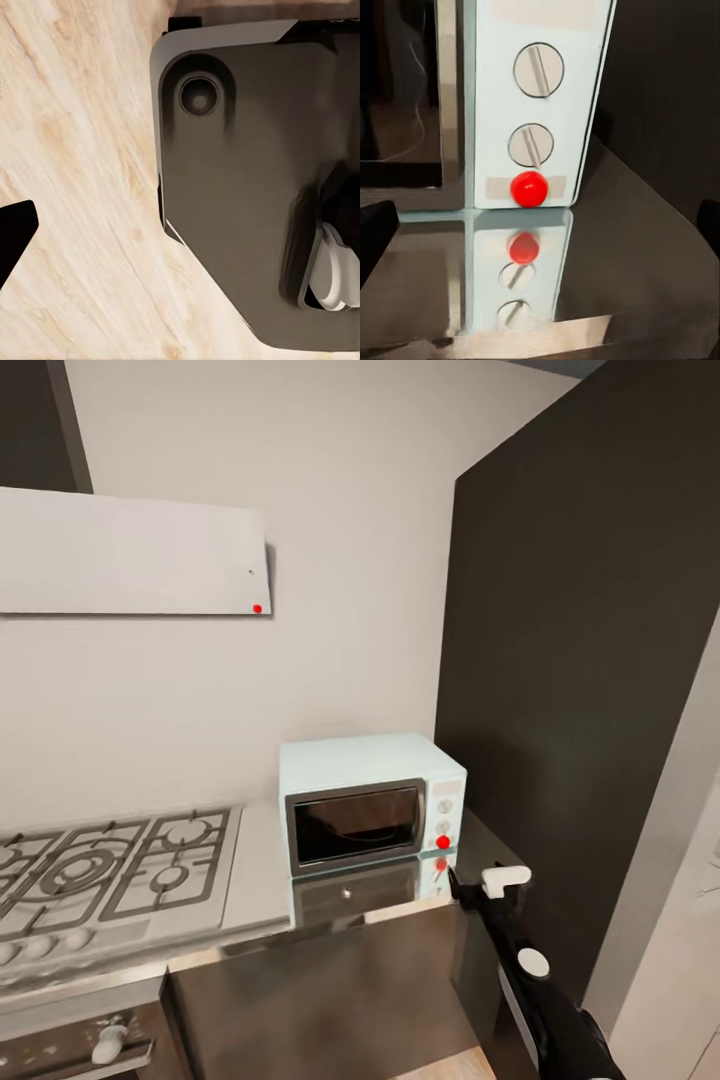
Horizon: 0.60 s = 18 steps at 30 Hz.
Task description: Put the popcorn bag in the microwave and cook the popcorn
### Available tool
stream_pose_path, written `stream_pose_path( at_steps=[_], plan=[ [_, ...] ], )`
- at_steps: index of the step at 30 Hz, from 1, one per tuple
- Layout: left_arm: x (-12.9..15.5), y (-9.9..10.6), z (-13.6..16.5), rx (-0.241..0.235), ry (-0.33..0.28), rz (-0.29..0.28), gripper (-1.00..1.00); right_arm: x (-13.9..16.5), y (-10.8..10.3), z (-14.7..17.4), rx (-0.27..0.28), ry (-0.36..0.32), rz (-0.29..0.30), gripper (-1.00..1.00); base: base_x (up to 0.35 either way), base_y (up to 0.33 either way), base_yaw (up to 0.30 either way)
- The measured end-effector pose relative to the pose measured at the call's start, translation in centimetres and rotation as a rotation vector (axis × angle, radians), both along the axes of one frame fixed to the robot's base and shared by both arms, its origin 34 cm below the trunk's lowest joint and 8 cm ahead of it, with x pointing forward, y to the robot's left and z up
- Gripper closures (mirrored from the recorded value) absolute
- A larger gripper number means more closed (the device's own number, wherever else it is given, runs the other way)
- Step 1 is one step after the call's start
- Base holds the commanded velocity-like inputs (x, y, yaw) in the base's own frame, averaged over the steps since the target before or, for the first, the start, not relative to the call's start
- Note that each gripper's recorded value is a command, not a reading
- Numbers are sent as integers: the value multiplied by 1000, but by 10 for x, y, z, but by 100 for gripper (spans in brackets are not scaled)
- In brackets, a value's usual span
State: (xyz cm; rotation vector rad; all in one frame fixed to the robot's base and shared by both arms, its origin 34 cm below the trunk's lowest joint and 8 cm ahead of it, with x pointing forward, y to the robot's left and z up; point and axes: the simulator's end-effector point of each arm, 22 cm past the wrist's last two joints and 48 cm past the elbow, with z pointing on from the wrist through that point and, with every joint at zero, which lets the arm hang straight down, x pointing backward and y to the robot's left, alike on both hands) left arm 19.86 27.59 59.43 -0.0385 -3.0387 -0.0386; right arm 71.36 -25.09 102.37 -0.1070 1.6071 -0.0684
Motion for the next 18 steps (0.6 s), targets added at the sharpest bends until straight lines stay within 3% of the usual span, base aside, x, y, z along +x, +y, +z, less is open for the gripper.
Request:
stream_pose_path(
  at_steps=[5, 13, 18],
  plan=[
    [0, 0, 0, 0, 0, 0, -100, 0, 2, -1, 3, 2, 7, -100, 197, 0, 0],
    [0, 0, 0, 0, -1, 1, -100, 0, 4, 0, 2, 1, 11, -100, 25, -10, 0],
    [0, 0, 0, 0, -1, 0, -100, 0, 3, -1, 3, 3, 9, -100, 105, -222, 124]
  ],
)
